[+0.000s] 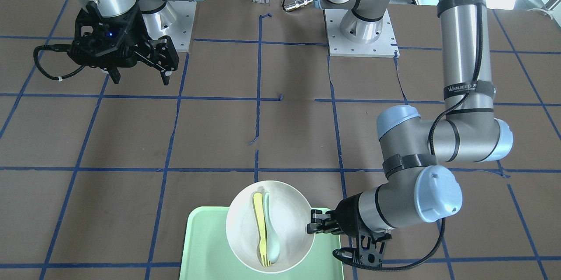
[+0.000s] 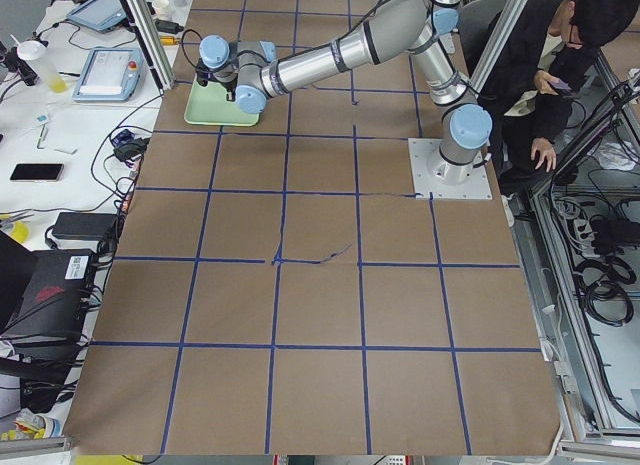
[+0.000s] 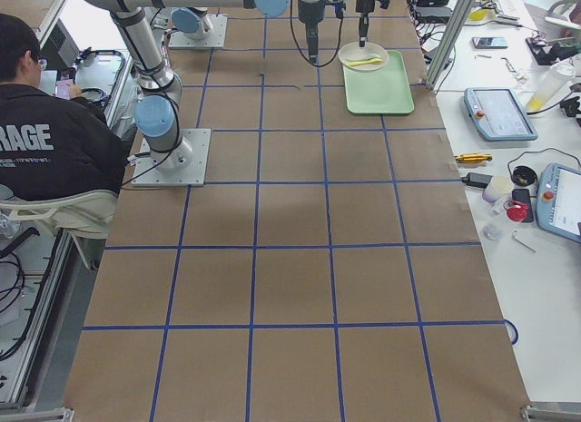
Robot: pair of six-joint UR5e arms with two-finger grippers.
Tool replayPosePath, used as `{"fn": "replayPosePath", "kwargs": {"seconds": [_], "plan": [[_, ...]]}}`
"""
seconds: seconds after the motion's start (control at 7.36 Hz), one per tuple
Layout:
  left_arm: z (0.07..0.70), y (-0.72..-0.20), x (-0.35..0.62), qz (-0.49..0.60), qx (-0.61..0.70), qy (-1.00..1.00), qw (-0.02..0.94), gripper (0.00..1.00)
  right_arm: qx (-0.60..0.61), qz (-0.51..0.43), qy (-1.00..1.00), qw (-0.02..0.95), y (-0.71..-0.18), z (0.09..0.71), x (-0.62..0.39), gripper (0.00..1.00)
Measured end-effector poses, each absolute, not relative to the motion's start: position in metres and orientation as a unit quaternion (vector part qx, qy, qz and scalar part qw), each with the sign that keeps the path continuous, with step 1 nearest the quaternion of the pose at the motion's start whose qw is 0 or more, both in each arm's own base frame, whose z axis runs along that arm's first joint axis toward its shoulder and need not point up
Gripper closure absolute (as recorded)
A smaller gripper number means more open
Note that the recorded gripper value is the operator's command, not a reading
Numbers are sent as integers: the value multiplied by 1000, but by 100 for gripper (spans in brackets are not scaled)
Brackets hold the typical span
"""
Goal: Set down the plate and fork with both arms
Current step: 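Carry the plate with the left gripper onto the green tray, then lower the plate onto the tray and open the left gripper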
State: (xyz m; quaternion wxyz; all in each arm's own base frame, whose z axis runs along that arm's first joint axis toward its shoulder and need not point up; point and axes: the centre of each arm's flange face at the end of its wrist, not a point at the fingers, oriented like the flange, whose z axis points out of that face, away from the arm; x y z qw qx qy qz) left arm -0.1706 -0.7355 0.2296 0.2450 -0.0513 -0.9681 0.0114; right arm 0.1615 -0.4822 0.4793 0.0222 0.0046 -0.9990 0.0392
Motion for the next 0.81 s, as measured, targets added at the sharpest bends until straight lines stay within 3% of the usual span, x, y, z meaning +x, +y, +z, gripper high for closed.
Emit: {"fn": "replayPosePath", "kwargs": {"seconds": [0.41, 0.81], "plan": [[180, -753, -174, 5, -80, -974, 211, 100, 5, 39, -999, 22, -482, 479, 162, 0], [184, -770, -174, 21, -70, -976, 207, 100, 5, 39, -999, 22, -482, 479, 162, 0]]}}
